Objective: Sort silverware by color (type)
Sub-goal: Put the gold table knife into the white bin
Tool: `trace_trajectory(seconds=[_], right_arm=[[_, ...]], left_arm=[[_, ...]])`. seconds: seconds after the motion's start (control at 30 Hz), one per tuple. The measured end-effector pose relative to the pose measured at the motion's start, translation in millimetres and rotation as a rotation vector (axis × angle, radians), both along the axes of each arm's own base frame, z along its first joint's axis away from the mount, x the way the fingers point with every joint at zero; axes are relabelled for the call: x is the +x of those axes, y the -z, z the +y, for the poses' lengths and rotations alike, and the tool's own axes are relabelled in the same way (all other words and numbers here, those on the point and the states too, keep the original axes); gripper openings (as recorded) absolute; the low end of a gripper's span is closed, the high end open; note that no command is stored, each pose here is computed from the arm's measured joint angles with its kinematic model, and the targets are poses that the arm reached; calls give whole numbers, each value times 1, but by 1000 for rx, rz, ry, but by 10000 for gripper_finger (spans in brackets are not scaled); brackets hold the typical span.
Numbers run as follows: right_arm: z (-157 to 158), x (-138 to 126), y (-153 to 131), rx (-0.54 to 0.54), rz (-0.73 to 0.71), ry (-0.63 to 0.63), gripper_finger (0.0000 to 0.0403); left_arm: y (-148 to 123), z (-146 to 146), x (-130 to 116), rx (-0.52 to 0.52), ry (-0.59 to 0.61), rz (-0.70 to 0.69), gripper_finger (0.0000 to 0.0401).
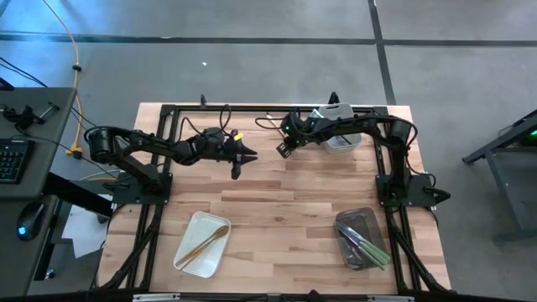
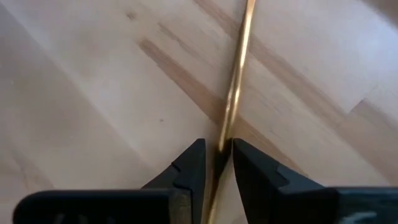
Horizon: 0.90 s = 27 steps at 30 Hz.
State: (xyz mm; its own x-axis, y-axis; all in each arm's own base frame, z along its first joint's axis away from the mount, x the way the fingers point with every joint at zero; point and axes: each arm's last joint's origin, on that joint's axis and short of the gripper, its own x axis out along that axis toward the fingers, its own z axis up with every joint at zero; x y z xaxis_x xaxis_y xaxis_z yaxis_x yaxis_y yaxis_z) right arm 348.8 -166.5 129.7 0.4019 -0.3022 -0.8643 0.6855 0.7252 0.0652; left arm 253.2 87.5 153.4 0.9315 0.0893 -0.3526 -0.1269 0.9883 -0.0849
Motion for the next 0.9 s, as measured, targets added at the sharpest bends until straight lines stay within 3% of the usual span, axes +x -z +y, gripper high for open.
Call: trace_trajectory(seconds=[0.2,0.33,0.43,0.7,0.9], right_arm=[[5,4,6,13,6,4,65],[16,7,7,12,17,13,29],[25,10,7,36,13,36,6],[69,23,8,143,-37,141,5],[117,32,9,230,-101,310,5]], left_arm=[[8,0,-12,-15,-30,-43,32],[16,2,-29,-62,-86,-85,6],[21,2,-39,-87,-116,-113,2],[28,0,-50,-97,-167,-109,1],[33,-1,-55,-126,-240,-96,0]])
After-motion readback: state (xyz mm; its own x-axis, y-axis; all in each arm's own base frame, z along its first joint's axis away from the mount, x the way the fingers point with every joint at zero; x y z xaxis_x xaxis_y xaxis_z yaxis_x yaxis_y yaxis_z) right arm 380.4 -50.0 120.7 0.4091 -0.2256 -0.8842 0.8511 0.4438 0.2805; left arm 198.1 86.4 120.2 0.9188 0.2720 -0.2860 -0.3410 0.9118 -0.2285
